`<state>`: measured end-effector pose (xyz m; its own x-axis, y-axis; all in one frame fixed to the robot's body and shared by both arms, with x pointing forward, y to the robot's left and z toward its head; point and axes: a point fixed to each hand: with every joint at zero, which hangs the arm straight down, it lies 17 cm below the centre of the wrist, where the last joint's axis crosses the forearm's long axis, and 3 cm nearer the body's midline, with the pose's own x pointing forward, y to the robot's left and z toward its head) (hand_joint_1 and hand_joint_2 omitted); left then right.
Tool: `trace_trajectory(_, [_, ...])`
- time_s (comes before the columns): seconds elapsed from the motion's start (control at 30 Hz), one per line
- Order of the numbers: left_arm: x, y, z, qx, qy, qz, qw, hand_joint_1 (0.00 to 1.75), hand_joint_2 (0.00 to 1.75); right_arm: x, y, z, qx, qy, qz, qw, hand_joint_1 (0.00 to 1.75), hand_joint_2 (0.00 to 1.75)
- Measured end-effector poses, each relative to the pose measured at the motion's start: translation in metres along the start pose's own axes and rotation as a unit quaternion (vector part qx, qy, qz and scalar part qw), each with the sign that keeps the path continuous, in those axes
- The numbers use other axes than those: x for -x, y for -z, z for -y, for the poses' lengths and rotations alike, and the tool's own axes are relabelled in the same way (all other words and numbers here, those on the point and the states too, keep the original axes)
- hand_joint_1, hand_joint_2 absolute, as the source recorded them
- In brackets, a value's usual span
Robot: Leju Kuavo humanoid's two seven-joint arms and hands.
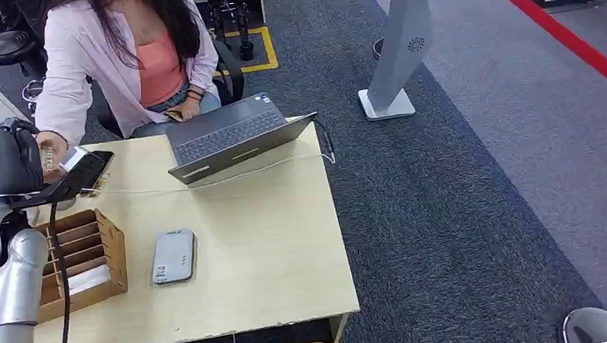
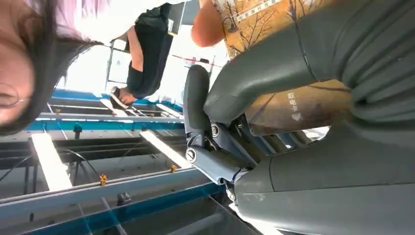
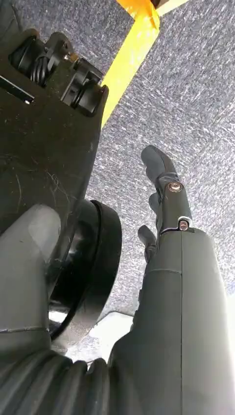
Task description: Pass the card to the sensor for recognition and then transmit it.
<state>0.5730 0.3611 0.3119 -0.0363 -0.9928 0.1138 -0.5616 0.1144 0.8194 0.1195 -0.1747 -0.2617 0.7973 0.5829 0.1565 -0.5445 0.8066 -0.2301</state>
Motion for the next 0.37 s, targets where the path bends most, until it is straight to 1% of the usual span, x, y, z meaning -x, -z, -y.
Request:
trace_trajectory(0.07, [0.004,-0.002,0.004,0.005,0.000,-0.005,1.000,1.75,1.75,0.000,0.000,-0.001,-0.002,0.000,0.000,1.000,0.00,1.75])
trace_trajectory(0.1, [0.006,-0.004,0.006,0.008,0.002,-0.006,1.000,0.00,1.75,-0.001,0.000,-0.001,-0.002,0.000,0.000,1.000,0.00,1.75])
trace_trajectory(0.37, [0.018,-0.017,0.022,0.027,-0.002,-0.017,0.999,0.00,1.75,0.000,0.000,0.000,-0.002,0.004,-0.001,1.000,0.00,1.75])
